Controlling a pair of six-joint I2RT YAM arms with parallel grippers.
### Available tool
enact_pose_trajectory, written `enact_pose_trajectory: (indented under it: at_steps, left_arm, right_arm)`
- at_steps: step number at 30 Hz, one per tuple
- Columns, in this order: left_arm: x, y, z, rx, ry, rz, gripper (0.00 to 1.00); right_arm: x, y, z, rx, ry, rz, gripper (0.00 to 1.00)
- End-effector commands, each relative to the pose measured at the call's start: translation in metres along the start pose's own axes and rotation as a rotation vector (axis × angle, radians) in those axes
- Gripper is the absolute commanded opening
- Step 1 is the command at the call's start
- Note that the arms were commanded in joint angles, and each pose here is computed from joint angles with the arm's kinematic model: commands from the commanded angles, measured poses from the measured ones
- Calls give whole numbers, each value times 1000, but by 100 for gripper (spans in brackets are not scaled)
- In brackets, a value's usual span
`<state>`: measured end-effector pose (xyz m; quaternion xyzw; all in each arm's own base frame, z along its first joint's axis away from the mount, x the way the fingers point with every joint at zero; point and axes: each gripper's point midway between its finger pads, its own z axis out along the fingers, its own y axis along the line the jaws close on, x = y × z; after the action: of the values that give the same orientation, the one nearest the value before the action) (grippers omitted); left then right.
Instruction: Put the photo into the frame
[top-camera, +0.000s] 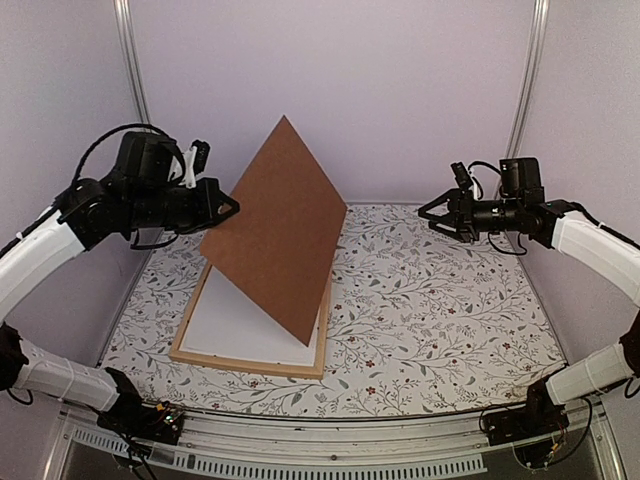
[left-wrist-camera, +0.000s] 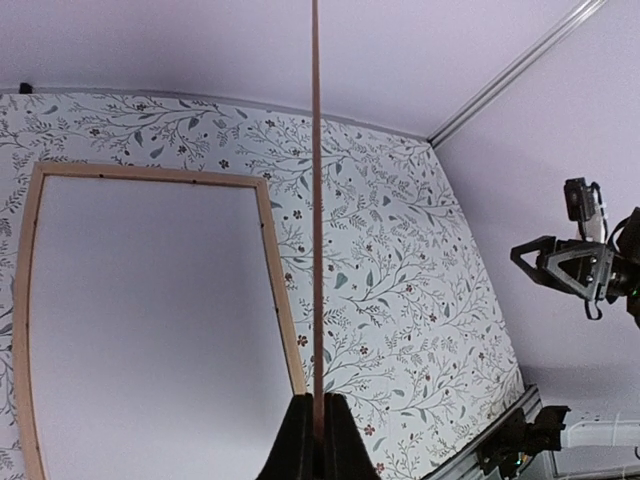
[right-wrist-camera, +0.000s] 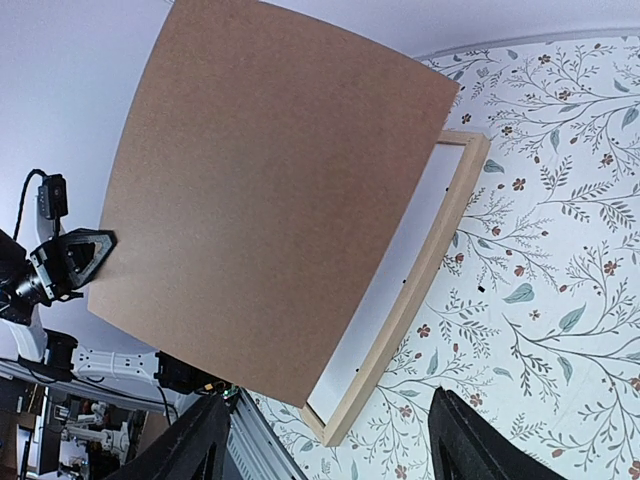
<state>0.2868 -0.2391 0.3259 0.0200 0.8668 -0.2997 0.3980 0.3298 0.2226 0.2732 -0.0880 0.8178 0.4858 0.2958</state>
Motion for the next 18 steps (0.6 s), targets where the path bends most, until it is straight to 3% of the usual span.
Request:
enact_pose_trajectory:
  at_steps: [1,9,18]
  left_arm:
    - [-31,1,-22,101,-125,-81,0]
    - [-17,47,-24,151,-130,-244,0]
    - [-2,76,-12,137,-116,-317,0]
  right_arm:
    - [0,-6,2,9,0,-7,72]
    - [2,-13,9,6,16,6,72]
    - [4,-20,14,11,25,14,72]
